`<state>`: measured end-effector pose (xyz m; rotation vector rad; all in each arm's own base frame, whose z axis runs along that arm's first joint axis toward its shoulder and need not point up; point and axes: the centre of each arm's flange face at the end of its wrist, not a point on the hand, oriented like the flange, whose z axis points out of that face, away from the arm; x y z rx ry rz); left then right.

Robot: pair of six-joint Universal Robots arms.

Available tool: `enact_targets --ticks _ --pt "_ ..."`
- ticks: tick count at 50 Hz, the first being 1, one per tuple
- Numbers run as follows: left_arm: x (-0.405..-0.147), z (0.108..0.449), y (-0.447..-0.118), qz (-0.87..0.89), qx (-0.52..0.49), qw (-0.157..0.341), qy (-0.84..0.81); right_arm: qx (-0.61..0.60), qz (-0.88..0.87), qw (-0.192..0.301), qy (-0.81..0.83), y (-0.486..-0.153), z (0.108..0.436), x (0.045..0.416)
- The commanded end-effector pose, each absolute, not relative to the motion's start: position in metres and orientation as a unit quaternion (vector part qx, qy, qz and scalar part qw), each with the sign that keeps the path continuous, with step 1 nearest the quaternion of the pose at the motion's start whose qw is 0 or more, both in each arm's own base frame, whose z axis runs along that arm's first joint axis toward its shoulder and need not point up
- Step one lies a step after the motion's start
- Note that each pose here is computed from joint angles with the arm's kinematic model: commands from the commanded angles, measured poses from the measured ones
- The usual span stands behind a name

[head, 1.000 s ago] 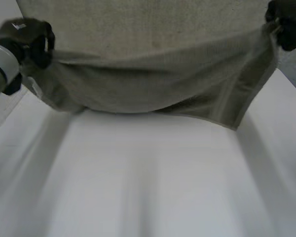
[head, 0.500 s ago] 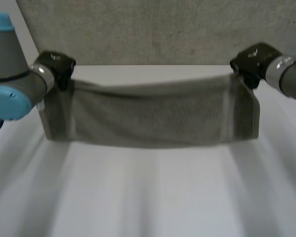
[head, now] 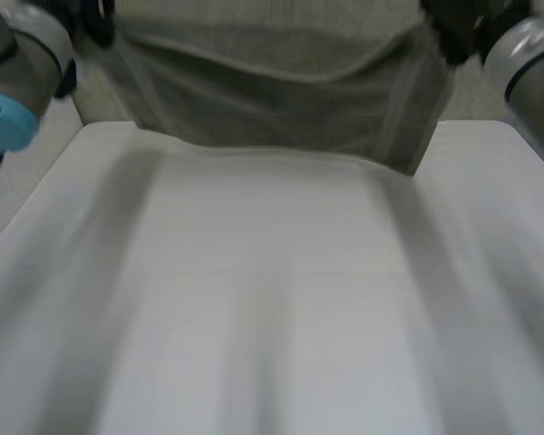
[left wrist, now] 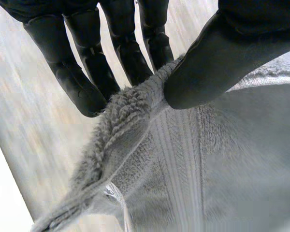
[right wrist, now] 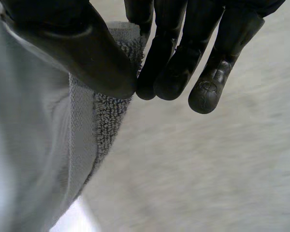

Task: Fold the towel.

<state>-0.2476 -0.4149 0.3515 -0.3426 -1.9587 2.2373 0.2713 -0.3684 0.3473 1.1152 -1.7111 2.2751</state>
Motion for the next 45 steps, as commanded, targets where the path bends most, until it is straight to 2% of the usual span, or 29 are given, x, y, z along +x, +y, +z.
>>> enact_targets --ticks 1,2,4,8,13,18,21,26,36,38,45 --pt "-0.231 0.264 -0.413 0.617 -0.125 0.051 -0.775 0.462 0.616 0.012 -0.637 -0.353 0.271 0.273" --pt "-0.231 0.264 -0.413 0.617 -0.125 0.051 -0.775 0.463 0.616 0.012 -0.637 -0.353 0.271 0.273" --pt "-0.223 0.243 -0.403 0.58 -0.129 0.047 -0.803 0.492 0.571 0.013 -0.657 -0.343 0.246 0.268" --pt "-0.221 0.24 -0.389 0.574 -0.138 0.059 -0.805 0.491 0.556 0.015 -0.67 -0.339 0.236 0.259" --pt "-0.216 0.239 -0.368 0.586 -0.157 0.07 -0.792 0.472 0.568 0.026 -0.673 -0.327 0.256 0.239" --pt "-0.209 0.242 -0.337 0.62 -0.204 0.04 -0.757 0.464 0.571 0.033 -0.677 -0.308 0.269 0.225" --pt "-0.206 0.242 -0.329 0.629 -0.212 0.03 -0.748 0.461 0.571 0.037 -0.679 -0.302 0.272 0.222" --pt "-0.192 0.241 -0.297 0.66 -0.228 0.009 -0.716 0.461 0.555 0.04 -0.691 -0.275 0.275 0.209" --pt "-0.176 0.243 -0.253 0.686 -0.25 0.03 -0.683 0.499 0.515 0.047 -0.695 -0.232 0.279 0.193" --pt "-0.175 0.249 -0.242 0.694 -0.259 0.041 -0.671 0.502 0.513 0.034 -0.696 -0.224 0.286 0.189" --pt "-0.176 0.258 -0.23 0.705 -0.272 0.05 -0.653 0.483 0.52 0.017 -0.704 -0.234 0.295 0.174"
